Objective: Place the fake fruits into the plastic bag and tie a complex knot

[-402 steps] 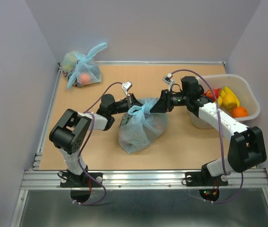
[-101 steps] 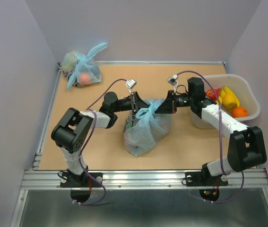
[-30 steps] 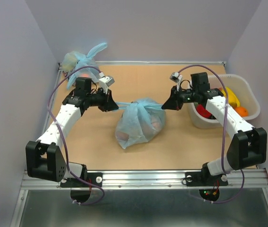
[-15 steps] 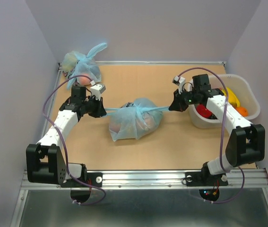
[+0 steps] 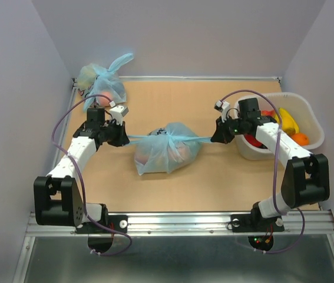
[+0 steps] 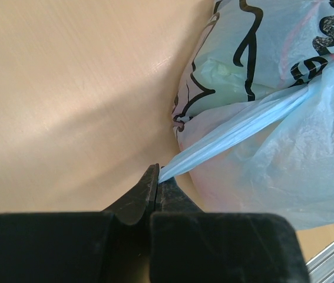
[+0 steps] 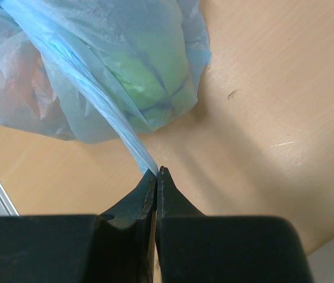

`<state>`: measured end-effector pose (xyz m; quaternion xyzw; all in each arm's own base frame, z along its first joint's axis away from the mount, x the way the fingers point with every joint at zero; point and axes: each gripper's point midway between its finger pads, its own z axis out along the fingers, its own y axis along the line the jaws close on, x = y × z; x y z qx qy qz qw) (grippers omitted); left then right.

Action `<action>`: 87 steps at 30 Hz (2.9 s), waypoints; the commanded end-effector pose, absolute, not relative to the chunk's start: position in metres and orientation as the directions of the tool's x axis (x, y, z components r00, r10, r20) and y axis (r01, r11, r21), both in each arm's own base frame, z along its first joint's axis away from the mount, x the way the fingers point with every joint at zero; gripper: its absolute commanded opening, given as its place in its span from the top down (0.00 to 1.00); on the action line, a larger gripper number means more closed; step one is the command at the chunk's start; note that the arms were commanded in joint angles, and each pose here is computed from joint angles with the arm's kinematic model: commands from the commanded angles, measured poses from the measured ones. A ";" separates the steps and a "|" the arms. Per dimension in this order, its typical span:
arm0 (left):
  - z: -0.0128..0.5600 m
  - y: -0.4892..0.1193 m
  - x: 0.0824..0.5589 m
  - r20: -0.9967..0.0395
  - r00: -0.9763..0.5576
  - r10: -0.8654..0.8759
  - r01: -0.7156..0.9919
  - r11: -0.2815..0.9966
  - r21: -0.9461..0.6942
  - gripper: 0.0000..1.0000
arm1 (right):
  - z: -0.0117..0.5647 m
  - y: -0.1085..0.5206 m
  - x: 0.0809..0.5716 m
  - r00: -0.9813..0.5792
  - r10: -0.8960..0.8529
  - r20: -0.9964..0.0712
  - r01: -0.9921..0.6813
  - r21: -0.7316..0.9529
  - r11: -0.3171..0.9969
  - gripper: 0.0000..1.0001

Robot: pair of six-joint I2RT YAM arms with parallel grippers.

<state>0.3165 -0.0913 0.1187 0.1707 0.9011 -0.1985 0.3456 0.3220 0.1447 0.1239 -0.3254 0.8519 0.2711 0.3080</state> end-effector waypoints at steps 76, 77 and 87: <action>0.298 -0.043 0.393 -0.866 -0.493 0.084 0.338 0.936 -0.101 0.01 | 0.278 0.134 0.389 -0.629 0.019 -0.777 -0.549 0.462 0.696 0.00; 0.294 -0.050 0.394 -0.862 -0.501 0.079 0.341 0.933 -0.112 0.01 | 0.280 0.150 0.393 -0.606 0.013 -0.796 -0.578 0.451 0.680 0.00; 0.253 -0.139 0.370 -0.849 -0.508 0.147 0.482 0.865 -0.139 0.01 | 0.239 0.222 0.375 -0.589 -0.051 -0.806 -0.635 0.423 0.646 0.00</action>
